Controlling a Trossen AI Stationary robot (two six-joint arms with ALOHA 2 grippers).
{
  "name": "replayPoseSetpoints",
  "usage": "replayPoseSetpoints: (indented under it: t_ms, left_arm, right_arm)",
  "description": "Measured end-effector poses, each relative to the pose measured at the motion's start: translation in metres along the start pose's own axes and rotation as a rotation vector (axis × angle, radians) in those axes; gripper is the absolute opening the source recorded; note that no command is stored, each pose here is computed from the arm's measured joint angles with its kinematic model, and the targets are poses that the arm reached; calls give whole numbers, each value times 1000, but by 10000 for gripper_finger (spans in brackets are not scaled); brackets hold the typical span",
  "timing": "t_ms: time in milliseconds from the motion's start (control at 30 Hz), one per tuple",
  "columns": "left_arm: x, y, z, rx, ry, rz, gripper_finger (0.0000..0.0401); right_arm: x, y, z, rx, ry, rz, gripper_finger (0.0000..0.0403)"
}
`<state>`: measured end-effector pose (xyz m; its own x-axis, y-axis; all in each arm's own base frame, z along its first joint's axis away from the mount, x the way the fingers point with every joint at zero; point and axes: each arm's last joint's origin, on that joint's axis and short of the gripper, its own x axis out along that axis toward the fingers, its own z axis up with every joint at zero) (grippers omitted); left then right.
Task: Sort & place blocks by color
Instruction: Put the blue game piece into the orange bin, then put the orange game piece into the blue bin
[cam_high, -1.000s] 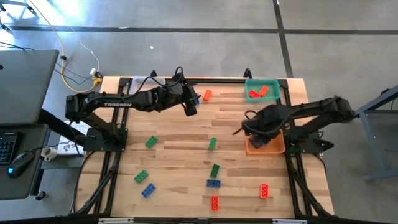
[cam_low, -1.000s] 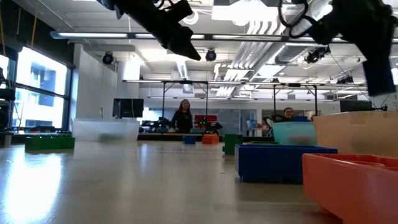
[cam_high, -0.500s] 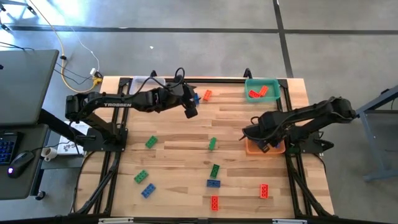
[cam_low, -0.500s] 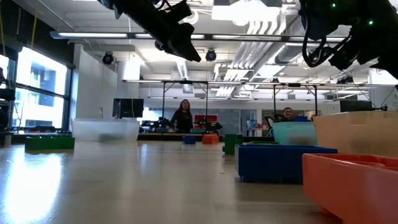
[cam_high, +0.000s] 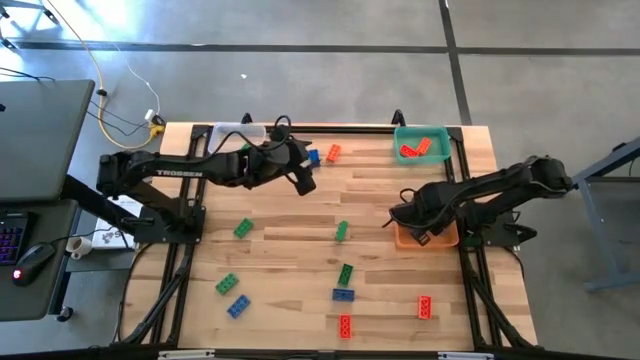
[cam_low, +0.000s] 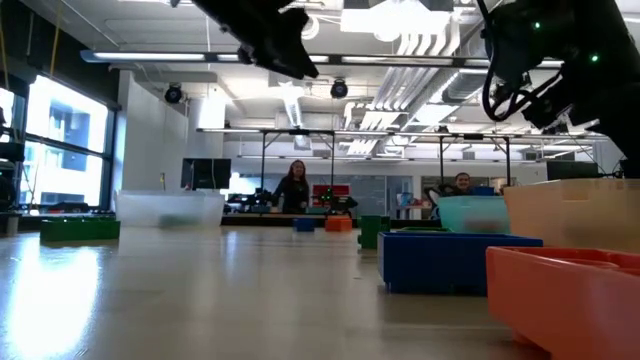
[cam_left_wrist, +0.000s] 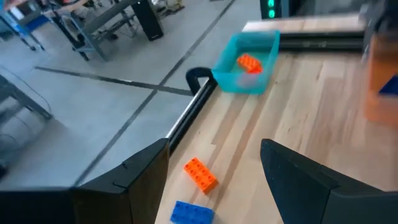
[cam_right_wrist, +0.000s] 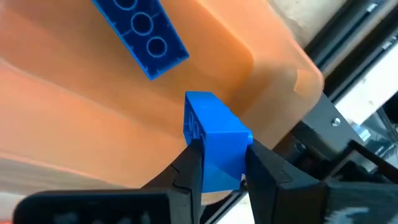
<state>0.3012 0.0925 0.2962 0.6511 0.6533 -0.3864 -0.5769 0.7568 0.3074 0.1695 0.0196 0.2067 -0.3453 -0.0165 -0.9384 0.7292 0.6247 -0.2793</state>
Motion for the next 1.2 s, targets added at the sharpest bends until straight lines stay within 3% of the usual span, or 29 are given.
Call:
replayPoseSetpoints:
  t_ms: [167,533,733,1000,1200]
  left_arm:
    - [-23,7,2,-134,29,-16,241]
    - [-51,18,-21,-378,284,3,241]
    - [-54,15,-30,-419,397,-58,241]
    - [-57,9,-31,-402,410,-79,241]
    - [-60,6,-32,-422,423,-77,241]
  right_arm:
    - [16,-3,-1,-13,18,-38,74]
    - [21,-1,1,-67,-24,-37,78]
    - [21,-1,1,-67,-24,-31,111]
    - [16,1,4,-85,-71,-32,177]
    - [1,3,5,-92,-102,-10,189]
